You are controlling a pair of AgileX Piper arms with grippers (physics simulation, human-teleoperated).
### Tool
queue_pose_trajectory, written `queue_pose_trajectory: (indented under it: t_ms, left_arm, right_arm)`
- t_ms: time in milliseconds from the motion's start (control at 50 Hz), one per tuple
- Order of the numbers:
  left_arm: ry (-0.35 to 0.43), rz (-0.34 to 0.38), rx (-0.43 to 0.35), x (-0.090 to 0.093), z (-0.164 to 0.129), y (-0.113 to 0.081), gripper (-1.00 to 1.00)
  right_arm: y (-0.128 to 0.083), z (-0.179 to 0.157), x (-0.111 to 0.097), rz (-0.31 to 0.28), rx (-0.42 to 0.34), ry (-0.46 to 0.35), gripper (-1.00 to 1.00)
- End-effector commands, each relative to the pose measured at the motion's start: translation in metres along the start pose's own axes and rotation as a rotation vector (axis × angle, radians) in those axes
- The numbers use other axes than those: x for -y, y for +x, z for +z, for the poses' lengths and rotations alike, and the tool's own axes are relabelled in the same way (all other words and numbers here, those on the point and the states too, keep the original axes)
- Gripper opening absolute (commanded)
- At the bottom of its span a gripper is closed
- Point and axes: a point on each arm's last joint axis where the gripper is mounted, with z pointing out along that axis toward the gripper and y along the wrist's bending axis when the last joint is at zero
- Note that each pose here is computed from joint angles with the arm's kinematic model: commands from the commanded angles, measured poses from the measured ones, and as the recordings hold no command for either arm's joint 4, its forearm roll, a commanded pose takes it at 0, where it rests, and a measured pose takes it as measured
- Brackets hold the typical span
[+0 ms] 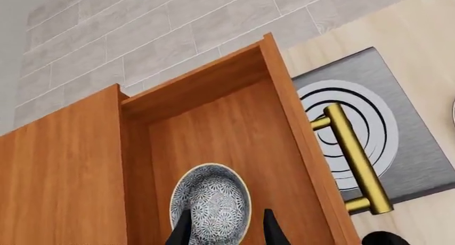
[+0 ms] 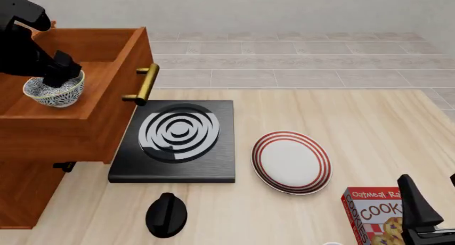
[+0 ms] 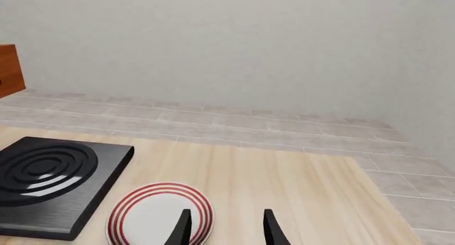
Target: Pick the akita bowl in the top layer of the wooden cabinet and place it on the plate.
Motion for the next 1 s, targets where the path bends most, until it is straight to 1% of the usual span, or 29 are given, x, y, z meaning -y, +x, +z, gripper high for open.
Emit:
queue_pose_trajectory:
  t_ms: [20,160,340,560,640,720,1000]
  left_arm:
    - [0.005,0.030,-0.034,0.000,0.004,0.008,1.00]
    - [0.003,0.028,-0.043,-0.002,0.008,0.009,1.00]
    - [0.015,0.032,-0.055,0.000,0.012,0.009,1.00]
    - [0.032,0.013,-0.084,0.002,0.022,0.010,1.00]
    - [0.022,0.020,-0.091,-0.001,0.027,0.014,1.00]
    - [0.024,0.023,-0.092,0.000,0.028,0.015,1.00]
    - [0.045,0.030,-0.123,0.006,0.042,0.025,1.00]
  right_arm:
    - [0.000,0.000,0.000,-0.002,-0.001,-0.002,1.00]
    - [0.000,0.000,0.000,-0.003,-0.001,0.000,1.00]
    - [0.001,0.000,0.000,-0.003,-0.001,0.002,1.00]
    - [0.001,0.000,0.000,-0.003,-0.001,0.006,1.00]
    - [0.001,0.000,0.000,-0.003,-0.001,0.007,1.00]
    - [0.001,0.000,0.000,-0.002,-0.001,0.008,1.00]
    - [0.001,0.000,0.001,-0.002,-0.002,0.012,1.00]
